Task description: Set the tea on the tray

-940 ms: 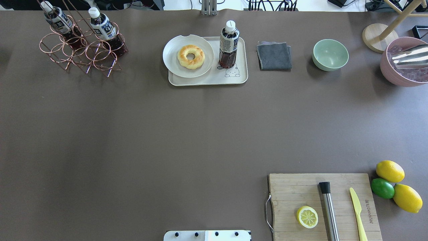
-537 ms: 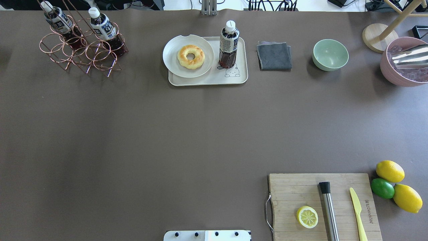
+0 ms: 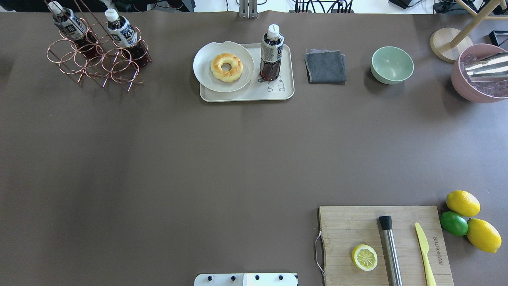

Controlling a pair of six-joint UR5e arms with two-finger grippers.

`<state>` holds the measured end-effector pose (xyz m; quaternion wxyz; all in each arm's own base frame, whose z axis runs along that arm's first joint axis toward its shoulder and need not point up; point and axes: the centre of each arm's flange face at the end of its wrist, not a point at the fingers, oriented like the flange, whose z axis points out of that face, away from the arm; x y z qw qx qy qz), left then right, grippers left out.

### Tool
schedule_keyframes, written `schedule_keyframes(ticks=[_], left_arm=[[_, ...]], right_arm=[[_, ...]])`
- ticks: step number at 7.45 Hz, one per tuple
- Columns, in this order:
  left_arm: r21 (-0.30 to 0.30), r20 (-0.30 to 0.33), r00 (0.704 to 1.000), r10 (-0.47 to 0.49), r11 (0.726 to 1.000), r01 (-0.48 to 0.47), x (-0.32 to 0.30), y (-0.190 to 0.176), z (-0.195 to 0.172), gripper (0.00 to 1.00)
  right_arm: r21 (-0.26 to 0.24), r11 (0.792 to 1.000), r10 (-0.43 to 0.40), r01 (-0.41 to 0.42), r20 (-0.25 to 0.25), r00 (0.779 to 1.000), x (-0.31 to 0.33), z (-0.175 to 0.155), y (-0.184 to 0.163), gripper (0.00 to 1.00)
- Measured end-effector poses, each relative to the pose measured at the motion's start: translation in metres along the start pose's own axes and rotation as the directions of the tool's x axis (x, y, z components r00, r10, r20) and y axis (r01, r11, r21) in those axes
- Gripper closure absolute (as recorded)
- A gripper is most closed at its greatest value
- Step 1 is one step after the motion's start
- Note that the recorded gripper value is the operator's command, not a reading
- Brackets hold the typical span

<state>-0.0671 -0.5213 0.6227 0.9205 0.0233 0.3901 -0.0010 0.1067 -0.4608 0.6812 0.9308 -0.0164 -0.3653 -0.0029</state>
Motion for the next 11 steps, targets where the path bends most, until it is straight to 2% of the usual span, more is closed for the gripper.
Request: schedule_keyframes(ticks=[11], left_arm=[[0.001, 0.001, 1.0, 0.005, 1.0, -0.005, 0.0015, -0.0033, -0.0015, 0.02]], right_arm=[[0.006, 1.0, -0.012, 0.012, -0.002, 1.0, -0.002, -0.0028, -0.0036, 0.0]])
